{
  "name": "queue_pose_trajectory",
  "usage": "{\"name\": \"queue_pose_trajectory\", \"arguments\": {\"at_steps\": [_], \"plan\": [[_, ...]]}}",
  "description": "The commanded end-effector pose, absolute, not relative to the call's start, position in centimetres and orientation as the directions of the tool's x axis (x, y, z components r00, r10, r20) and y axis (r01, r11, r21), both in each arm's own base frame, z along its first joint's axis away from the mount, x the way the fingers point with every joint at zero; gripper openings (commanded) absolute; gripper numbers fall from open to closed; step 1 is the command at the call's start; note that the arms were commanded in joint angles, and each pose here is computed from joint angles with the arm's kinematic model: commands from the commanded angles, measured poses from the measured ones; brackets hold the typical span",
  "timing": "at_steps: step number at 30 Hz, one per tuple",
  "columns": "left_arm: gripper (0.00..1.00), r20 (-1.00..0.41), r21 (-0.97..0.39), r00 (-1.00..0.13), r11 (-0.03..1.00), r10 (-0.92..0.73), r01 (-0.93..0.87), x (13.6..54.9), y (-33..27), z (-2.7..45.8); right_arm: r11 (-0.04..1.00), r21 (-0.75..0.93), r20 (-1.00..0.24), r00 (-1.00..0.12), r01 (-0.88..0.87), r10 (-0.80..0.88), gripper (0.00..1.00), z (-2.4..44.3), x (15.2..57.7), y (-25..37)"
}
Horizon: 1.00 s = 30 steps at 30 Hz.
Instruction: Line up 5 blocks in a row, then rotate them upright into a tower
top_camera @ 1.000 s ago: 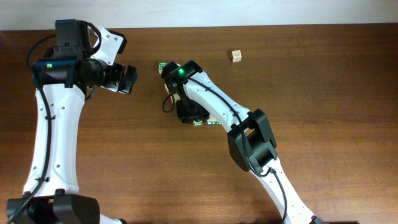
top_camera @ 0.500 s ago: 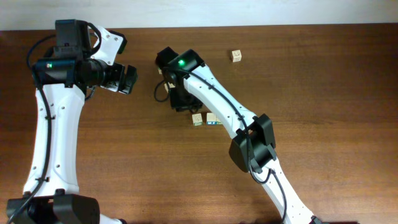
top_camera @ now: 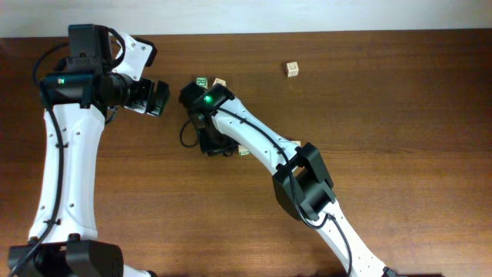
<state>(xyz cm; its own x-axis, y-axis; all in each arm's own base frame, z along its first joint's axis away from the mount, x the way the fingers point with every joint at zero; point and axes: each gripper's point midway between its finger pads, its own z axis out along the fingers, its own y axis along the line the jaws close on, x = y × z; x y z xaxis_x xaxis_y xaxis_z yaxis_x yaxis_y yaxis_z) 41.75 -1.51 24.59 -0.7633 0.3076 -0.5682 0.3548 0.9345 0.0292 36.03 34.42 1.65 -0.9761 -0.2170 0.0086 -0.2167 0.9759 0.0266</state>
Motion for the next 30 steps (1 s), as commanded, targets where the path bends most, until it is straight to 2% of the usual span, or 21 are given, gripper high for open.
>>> {"name": "queue_pose_trajectory", "arguments": {"at_steps": [1,17,30], "plan": [[0.99,-0.588,0.026,-0.753,0.937,0.297,0.349,42.1,-1.4,25.4,0.974,-0.034,0.014,-0.975,-0.222,-0.222,0.31,0.3,35.8,33.5],[0.99,-0.588,0.027,-0.752,0.937,0.297,0.349,42.1,-1.4,25.4,0.969,-0.124,-0.060,-0.973,-0.215,-0.224,0.31,-0.2,37.5,32.3],[0.99,-0.588,0.027,-0.752,0.937,0.297,0.349,42.1,-1.4,25.4,0.961,-0.171,-0.044,-0.973,-0.217,-0.227,0.29,-0.1,37.2,31.2]]}}
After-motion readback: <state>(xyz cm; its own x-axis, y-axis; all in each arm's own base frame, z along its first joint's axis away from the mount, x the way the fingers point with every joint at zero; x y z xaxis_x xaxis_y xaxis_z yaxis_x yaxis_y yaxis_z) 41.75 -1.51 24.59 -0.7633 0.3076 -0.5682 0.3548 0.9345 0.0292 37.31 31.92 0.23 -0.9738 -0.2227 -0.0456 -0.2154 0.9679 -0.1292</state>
